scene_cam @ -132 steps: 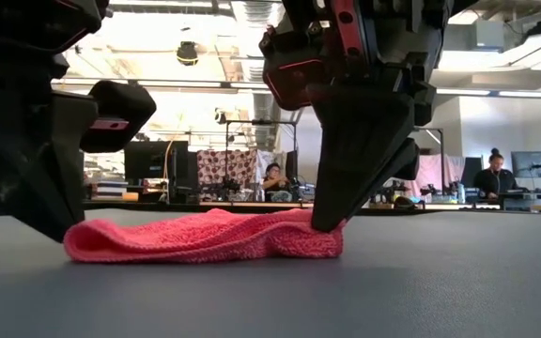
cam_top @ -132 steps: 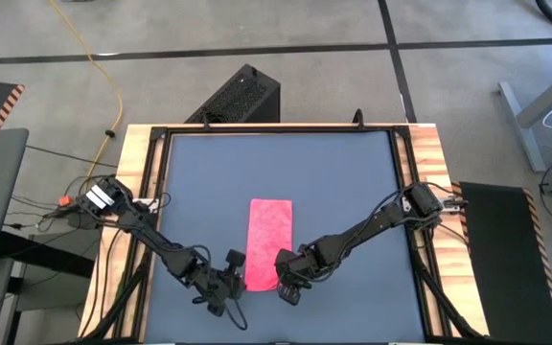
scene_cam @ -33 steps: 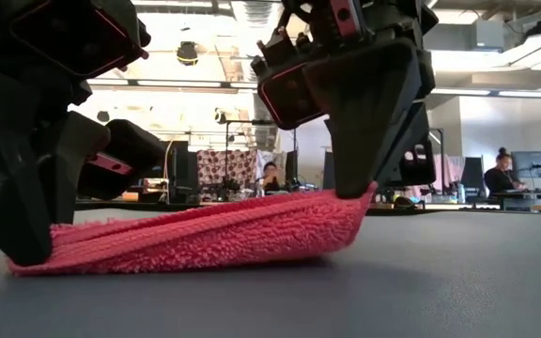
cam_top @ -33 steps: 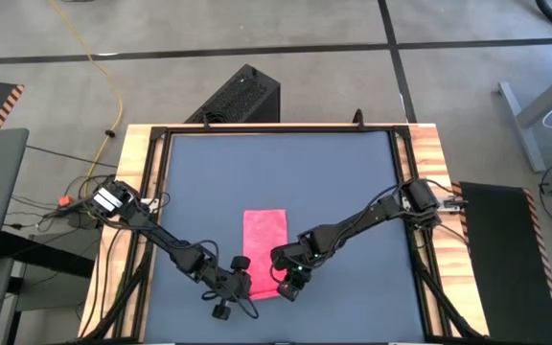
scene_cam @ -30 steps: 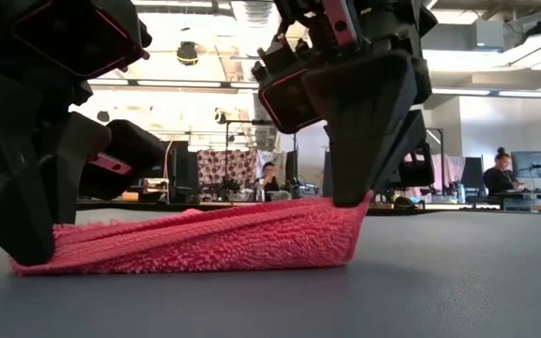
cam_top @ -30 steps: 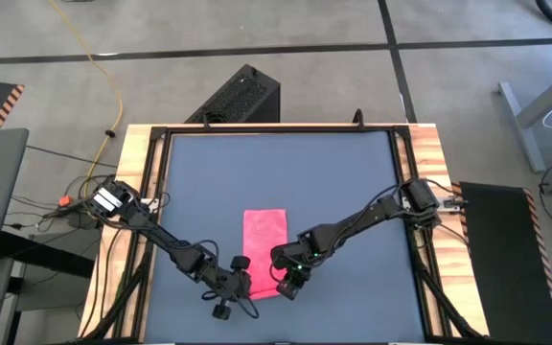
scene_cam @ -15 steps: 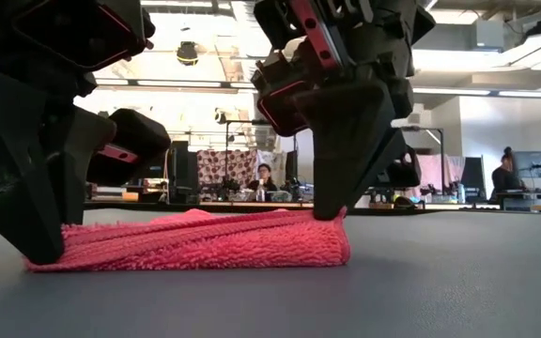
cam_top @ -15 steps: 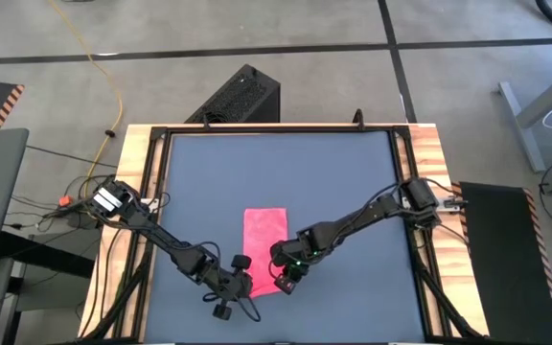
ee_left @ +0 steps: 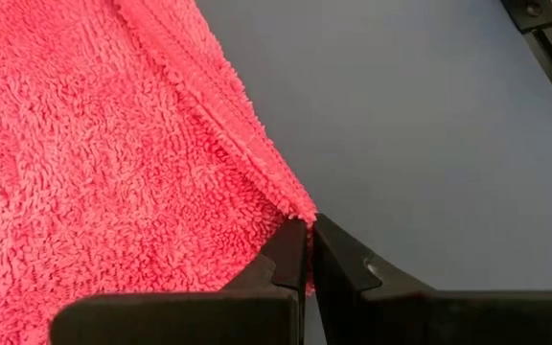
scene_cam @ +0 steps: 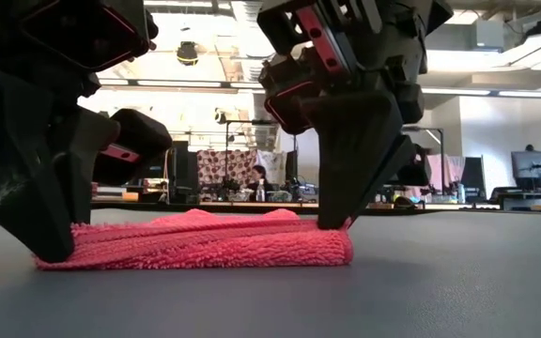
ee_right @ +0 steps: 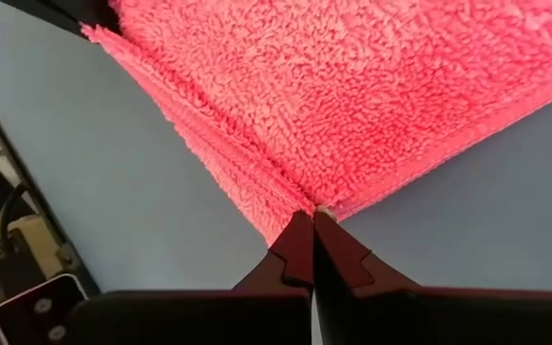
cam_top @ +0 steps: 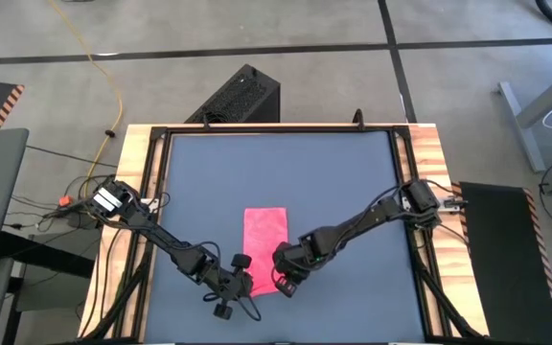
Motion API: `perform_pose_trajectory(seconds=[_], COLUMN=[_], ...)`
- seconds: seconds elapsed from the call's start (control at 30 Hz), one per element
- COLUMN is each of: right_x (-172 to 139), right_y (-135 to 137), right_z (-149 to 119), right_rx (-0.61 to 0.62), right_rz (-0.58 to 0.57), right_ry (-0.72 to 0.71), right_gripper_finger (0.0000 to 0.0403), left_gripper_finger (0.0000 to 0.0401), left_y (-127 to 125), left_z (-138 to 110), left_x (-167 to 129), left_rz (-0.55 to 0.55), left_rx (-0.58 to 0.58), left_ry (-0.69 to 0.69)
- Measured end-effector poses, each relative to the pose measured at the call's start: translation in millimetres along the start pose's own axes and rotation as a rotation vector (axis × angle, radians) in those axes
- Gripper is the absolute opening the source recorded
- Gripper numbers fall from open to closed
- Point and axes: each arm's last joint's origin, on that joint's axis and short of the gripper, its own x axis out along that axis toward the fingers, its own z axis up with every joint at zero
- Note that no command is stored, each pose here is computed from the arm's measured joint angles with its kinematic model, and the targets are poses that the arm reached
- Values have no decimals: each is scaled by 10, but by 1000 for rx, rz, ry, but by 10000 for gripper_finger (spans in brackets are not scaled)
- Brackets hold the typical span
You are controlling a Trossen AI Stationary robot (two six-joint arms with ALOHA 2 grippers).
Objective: Roll towel
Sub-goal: Roll the pink towel
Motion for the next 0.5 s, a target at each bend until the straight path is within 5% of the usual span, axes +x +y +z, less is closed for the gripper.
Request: perform_pose_trajectory(seconds=[0.5], right_x=[98], right_y=[-19], right_z=[-36], right_rx=[5], right_rz=[-36], right_ry=[-7], right_gripper_finger=[17], left_gripper_finger=[0], left_y=[15], left_z=[37], left_x=[-121], left_rz=[40], left_rx=[27], left_ry=[8])
